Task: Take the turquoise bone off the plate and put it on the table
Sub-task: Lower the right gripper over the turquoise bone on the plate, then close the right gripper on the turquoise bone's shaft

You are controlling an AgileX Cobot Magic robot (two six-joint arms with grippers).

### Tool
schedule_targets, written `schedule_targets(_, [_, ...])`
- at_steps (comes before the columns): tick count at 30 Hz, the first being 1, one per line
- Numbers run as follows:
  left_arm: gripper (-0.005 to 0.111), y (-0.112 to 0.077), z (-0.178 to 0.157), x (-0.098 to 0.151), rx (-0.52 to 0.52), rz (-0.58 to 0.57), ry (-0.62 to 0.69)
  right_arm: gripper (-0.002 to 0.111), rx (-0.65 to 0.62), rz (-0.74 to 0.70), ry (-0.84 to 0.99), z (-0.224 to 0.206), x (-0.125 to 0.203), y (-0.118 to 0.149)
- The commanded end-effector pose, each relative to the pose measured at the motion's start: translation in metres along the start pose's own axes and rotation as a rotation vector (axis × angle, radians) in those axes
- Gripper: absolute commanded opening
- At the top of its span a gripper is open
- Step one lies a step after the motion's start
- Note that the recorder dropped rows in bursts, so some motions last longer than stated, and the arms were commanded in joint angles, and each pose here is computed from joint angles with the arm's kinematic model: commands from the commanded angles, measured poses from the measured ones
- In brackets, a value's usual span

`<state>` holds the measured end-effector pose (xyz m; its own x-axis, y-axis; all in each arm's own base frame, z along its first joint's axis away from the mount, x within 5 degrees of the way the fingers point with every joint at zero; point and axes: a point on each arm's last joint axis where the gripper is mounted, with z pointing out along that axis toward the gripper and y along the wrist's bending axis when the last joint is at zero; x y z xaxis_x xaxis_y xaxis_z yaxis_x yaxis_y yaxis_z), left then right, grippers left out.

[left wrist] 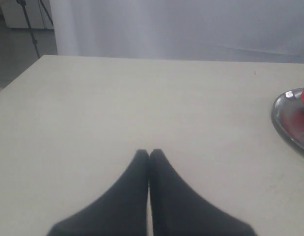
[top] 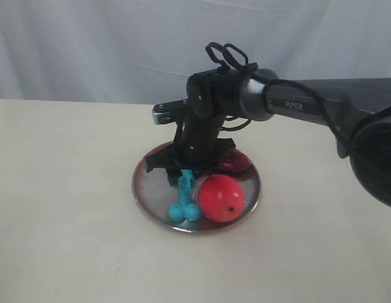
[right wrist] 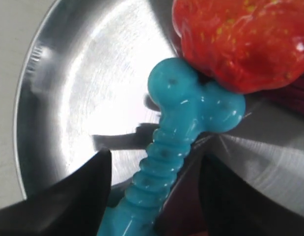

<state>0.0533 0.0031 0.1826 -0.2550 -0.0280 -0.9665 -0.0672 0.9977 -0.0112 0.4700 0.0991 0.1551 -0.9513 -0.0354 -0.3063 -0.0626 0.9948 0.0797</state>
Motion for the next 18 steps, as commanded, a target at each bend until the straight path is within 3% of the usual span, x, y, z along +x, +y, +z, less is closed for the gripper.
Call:
schedule_targets(1, [0.0, 0.0, 0.0, 0.0, -0.002, -0.011, -0.004, 0.052, -0.01, 0.0, -0.009, 0.009, -0.001, 0.001])
schedule_targets(14, [0.0, 0.0, 0.0, 0.0, -0.002, -0.011, -0.004, 0.052, -0.009, 0.016, -0.004, 0.026, 0.001, 0.0])
schedule_targets(18, [0.0, 0.0, 0.0, 0.0, -0.002, -0.011, -0.004, 0.034, -0.011, 0.016, -0.021, 0.025, -0.001, 0.0])
